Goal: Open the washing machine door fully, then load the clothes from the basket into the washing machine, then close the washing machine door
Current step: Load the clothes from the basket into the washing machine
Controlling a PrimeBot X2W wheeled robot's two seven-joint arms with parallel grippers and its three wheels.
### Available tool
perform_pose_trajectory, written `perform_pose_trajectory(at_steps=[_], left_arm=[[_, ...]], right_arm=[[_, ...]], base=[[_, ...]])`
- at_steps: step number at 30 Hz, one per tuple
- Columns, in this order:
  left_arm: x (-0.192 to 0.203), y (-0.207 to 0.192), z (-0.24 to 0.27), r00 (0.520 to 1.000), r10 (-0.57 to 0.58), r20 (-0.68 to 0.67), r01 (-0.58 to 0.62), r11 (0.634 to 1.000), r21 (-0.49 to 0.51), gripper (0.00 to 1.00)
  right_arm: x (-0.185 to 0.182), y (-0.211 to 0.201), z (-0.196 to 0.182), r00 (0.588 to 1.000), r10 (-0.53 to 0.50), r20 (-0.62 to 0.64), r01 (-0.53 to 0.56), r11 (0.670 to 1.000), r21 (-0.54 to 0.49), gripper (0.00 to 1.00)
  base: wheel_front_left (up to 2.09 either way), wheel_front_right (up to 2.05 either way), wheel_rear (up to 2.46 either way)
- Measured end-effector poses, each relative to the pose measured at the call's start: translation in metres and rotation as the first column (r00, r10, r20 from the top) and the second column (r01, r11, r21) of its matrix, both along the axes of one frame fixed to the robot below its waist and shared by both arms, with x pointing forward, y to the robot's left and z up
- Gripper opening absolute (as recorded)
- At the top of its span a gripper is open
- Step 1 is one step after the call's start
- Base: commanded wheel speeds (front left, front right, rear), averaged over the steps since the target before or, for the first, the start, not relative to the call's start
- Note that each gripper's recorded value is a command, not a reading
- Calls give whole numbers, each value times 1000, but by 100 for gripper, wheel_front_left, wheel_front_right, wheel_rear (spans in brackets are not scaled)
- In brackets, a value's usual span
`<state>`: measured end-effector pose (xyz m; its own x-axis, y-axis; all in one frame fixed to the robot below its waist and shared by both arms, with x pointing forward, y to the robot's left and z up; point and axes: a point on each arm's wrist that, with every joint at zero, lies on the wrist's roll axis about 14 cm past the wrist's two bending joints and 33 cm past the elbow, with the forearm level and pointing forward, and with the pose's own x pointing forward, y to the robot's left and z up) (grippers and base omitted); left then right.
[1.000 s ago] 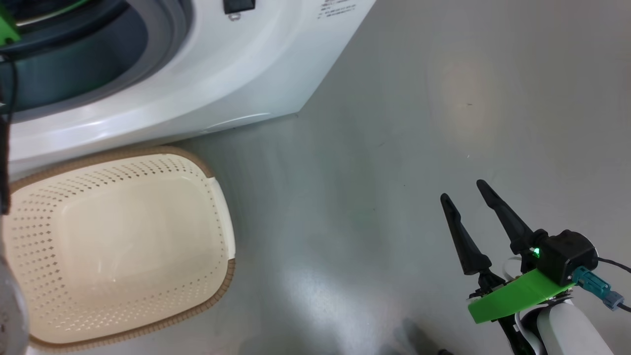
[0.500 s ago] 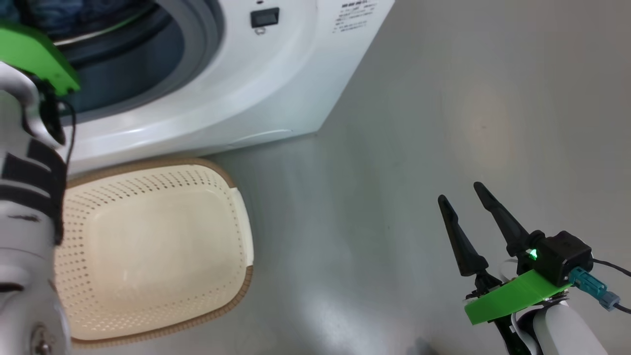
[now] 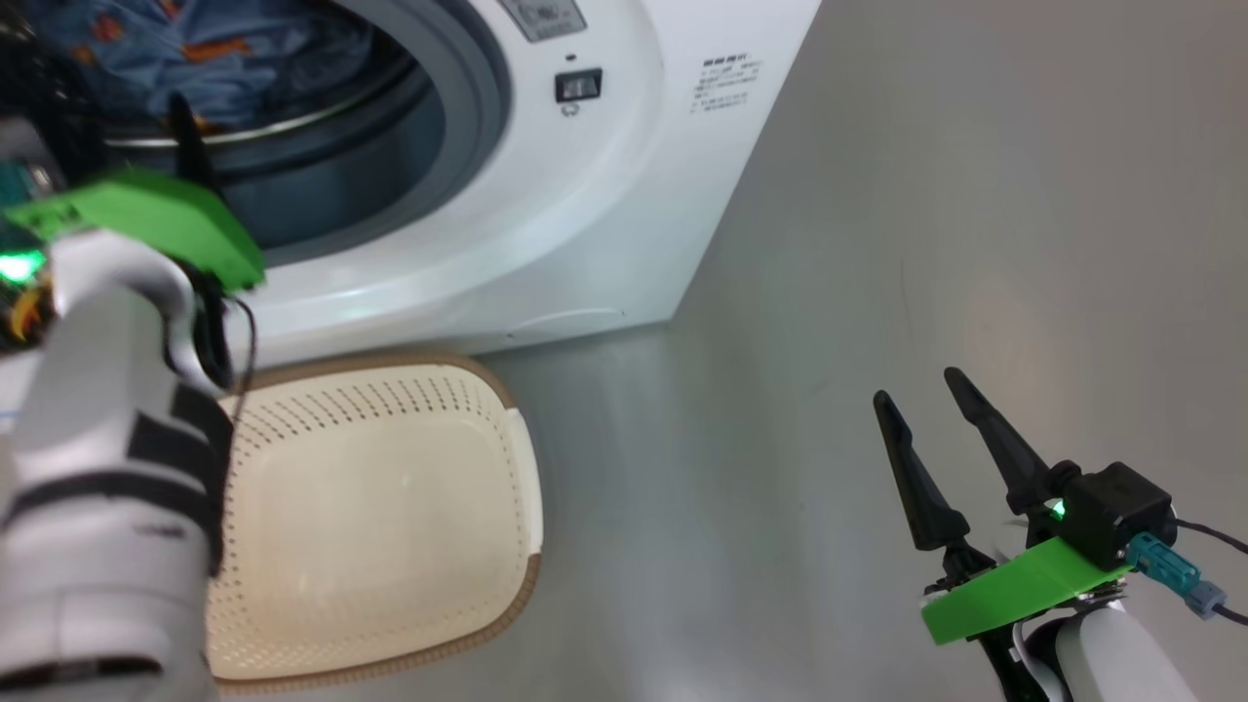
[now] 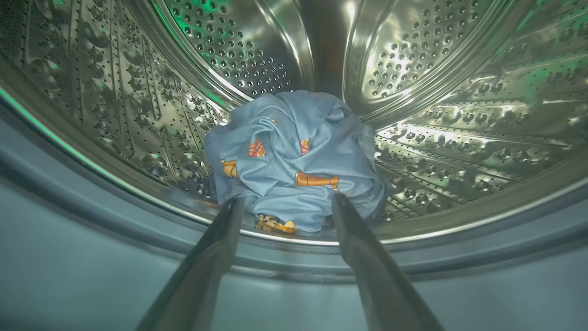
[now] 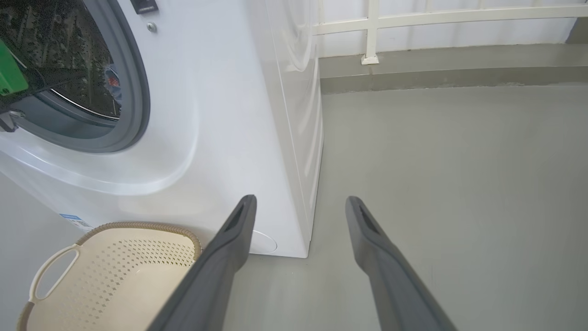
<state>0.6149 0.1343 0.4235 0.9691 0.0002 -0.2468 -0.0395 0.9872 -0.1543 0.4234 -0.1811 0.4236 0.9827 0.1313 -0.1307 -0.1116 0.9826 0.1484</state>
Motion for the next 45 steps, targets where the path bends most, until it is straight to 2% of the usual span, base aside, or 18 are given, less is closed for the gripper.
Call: perform_pose_trajectory(at_steps=[10, 17, 23, 31, 37, 45], left_arm=[[-56, 2, 9, 999, 4, 53, 0, 998, -67, 100], [-97, 19, 15, 994, 55, 90, -41, 988, -149, 100], [-145, 9, 1, 999, 19, 48, -12, 990, -143, 100], [-189, 8, 5, 998, 36, 48, -27, 983, -181, 100], [-209, 22, 13, 993, 91, 70, -76, 979, -190, 100], [-218, 25, 29, 988, 86, 129, -63, 983, -172, 100]], right_arm=[[-11, 8, 22, 999, -1, 51, 0, 1000, 23, 100], [-21, 12, 33, 997, -3, 76, 1, 999, 33, 100], [-32, 23, 41, 995, 25, 95, -28, 999, 28, 100], [-41, 31, 57, 989, 47, 139, -51, 998, 25, 100], [-45, 35, 60, 987, 61, 148, -65, 998, 22, 100], [-44, 39, 66, 983, 76, 165, -79, 997, 8, 100]], base=[[0, 0, 0], [0, 0, 0], [0, 0, 0], [0, 0, 0], [0, 0, 0], [0, 0, 0]])
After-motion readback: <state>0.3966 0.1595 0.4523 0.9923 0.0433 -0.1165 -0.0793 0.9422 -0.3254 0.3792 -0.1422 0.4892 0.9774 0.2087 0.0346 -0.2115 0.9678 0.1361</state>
